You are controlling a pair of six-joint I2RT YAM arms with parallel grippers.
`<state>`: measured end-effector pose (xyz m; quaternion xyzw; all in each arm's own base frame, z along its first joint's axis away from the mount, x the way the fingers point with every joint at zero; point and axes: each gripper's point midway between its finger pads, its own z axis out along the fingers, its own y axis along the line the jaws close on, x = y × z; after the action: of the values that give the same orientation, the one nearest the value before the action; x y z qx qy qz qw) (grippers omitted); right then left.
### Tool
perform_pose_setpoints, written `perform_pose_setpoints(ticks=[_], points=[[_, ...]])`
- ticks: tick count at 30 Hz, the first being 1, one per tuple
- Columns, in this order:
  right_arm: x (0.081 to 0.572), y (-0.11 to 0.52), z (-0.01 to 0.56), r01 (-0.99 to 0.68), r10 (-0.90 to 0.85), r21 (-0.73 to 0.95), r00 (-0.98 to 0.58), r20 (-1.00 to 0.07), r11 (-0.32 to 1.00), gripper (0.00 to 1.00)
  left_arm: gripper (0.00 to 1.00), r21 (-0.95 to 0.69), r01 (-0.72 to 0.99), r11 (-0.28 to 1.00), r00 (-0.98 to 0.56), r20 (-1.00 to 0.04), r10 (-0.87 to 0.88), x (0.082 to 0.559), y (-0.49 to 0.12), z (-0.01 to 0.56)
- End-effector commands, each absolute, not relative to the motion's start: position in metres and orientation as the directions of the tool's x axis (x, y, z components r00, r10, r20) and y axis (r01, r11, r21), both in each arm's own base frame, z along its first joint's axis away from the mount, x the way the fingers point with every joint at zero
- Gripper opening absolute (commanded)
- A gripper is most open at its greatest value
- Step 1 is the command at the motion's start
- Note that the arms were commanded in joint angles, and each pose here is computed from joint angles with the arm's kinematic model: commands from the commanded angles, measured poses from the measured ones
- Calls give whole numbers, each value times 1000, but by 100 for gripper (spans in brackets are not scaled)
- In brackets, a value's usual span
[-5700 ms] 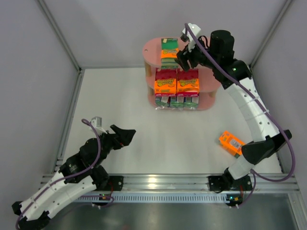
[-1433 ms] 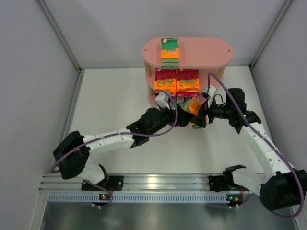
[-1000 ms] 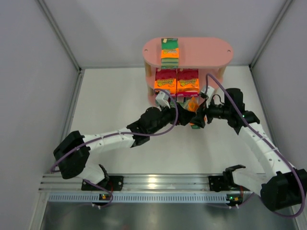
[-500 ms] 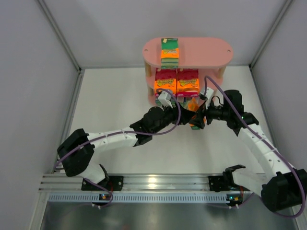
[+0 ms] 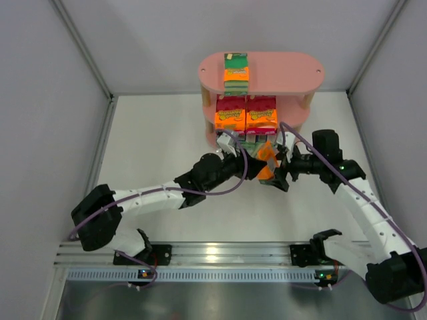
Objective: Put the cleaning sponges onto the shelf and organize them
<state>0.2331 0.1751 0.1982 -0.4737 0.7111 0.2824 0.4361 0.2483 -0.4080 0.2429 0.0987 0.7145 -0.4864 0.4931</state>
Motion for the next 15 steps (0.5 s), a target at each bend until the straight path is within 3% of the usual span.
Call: perform_pose_setpoints(ticks=[1, 4, 7, 11, 15], points=[[210, 175, 220, -958, -480, -126, -13, -877, 258, 99, 37, -525, 708, 473, -389, -848, -359, 238, -392, 276], [191, 167, 222, -969, -529, -139, 11, -849, 203, 99, 37, -471, 750, 465, -376, -881, -288, 223, -383, 261], [175, 158, 230, -961, -579, -273, 196, -791, 48, 100, 38, -386, 819, 424, -365, -921, -134, 201, -379, 239], [149, 161, 250, -902, -512, -409, 419, -749, -140, 100, 36, -230, 920, 317, -274, -956, 101, 172, -371, 210], [140, 173, 265, -889, -429, -404, 457, -779, -215, 99, 33, -165, 965, 203, -211, -950, 231, 148, -362, 192]])
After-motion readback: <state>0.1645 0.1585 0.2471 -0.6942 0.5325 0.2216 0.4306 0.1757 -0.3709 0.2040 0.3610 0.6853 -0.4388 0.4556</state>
